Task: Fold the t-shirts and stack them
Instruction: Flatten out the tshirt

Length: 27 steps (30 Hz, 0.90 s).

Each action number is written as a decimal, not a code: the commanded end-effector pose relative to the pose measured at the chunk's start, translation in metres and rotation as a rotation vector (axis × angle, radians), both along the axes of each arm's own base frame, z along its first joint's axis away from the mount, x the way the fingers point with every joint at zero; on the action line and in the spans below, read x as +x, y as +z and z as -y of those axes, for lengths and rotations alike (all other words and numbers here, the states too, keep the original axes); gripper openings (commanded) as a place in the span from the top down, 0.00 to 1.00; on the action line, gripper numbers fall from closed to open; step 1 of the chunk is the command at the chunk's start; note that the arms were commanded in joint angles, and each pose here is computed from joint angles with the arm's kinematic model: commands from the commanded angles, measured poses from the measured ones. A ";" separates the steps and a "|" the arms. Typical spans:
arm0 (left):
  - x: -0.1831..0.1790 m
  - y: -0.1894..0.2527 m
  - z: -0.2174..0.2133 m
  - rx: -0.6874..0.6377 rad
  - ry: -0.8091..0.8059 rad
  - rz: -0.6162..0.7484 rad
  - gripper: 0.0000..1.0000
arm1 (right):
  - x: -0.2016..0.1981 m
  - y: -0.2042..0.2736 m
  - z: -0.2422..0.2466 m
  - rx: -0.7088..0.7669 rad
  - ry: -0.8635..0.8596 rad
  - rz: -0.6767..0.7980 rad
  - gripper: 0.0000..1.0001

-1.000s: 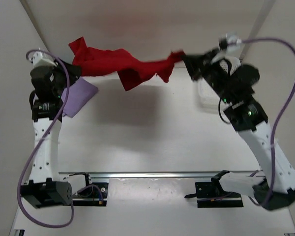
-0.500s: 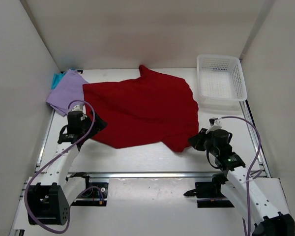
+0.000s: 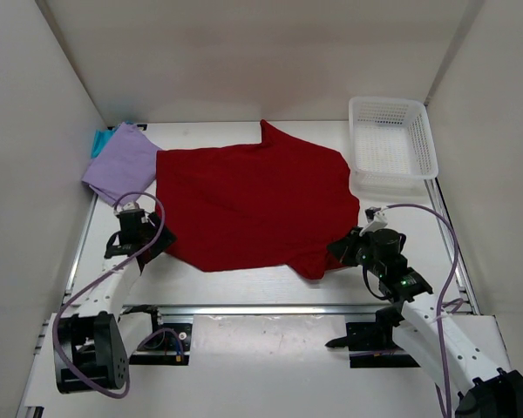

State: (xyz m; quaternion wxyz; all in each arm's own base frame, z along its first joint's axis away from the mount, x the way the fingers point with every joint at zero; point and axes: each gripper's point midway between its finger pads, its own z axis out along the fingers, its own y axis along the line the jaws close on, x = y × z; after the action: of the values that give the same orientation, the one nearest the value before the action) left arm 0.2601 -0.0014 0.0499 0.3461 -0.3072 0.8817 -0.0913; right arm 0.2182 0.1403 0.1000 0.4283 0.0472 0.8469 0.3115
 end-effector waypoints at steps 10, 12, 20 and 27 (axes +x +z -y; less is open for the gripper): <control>0.045 0.013 0.004 0.077 0.016 -0.031 1.00 | 0.008 0.018 -0.014 0.037 0.048 0.082 1.00; 0.053 0.052 0.012 0.123 -0.035 0.010 1.00 | 0.008 0.016 -0.013 0.038 0.045 0.087 1.00; -0.014 0.091 0.019 0.069 -0.167 -0.118 0.96 | 0.006 0.017 -0.014 0.003 0.034 0.083 0.99; 0.036 0.043 0.032 0.026 -0.218 -0.259 0.75 | 0.007 0.010 -0.020 -0.024 0.059 0.079 1.00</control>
State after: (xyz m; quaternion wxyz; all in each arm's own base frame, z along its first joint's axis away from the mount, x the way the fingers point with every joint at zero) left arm 0.2700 -0.0243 0.1150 0.2604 -0.2277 0.9358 -0.0683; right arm 0.2154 0.1568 0.0962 0.4244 0.0142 0.8486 0.3156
